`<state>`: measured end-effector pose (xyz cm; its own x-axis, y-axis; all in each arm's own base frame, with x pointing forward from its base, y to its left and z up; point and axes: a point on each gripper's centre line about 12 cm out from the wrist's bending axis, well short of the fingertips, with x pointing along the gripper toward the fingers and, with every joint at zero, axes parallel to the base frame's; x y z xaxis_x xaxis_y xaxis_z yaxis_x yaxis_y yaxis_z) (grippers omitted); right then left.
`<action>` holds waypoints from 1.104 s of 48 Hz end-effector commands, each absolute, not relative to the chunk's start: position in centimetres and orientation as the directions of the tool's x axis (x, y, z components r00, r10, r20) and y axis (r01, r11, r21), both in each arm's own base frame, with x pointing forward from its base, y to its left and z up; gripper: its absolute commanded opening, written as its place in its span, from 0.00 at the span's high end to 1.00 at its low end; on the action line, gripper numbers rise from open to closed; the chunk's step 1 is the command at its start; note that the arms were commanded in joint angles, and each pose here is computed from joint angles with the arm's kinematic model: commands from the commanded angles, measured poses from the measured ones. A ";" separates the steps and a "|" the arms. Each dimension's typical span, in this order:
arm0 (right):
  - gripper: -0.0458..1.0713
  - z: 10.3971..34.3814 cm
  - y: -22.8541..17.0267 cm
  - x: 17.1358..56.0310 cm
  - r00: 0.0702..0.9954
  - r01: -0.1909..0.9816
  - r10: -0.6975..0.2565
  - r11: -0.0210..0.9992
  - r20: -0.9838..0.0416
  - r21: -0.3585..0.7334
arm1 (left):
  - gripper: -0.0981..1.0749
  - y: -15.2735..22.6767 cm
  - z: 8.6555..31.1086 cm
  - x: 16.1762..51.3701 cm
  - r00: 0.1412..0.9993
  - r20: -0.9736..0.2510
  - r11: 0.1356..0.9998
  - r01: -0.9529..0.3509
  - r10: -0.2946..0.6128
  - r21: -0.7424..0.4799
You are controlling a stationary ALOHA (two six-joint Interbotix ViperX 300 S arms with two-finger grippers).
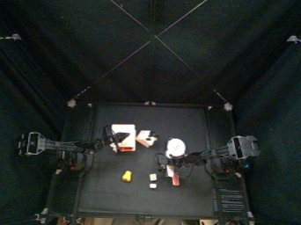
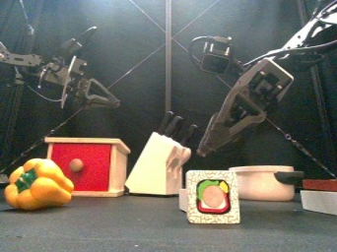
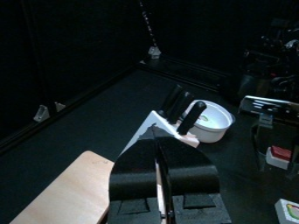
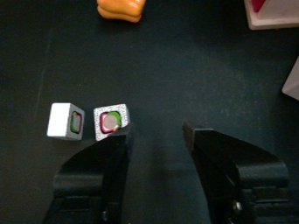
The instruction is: Grab sushi piece from table
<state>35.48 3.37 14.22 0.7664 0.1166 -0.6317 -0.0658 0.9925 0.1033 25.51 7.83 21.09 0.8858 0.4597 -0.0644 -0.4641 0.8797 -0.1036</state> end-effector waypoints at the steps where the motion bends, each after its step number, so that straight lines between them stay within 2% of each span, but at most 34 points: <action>1: 0.17 14.9 4.5 35.9 0.779 -0.075 0.140 0.989 -0.611 0.130 | 0.73 7.8 21.6 25.7 0.887 -0.046 0.881 -0.461 0.459 -0.105; 10: 0.10 13.6 6.3 36.1 0.748 -0.111 0.171 0.985 -0.641 0.132 | 0.73 7.8 21.7 25.4 0.887 -0.040 0.881 -0.461 0.460 -0.104; 32: 0.10 13.0 6.4 38.2 0.733 -0.131 0.150 0.988 -0.663 0.080 | 0.73 7.8 22.0 25.0 0.887 -0.029 0.880 -0.461 0.461 -0.112; 53: 0.10 11.2 6.4 39.3 0.685 -0.125 0.113 0.991 -0.719 0.036 | 0.73 7.8 22.0 25.0 0.887 -0.029 0.880 -0.461 0.461 -0.112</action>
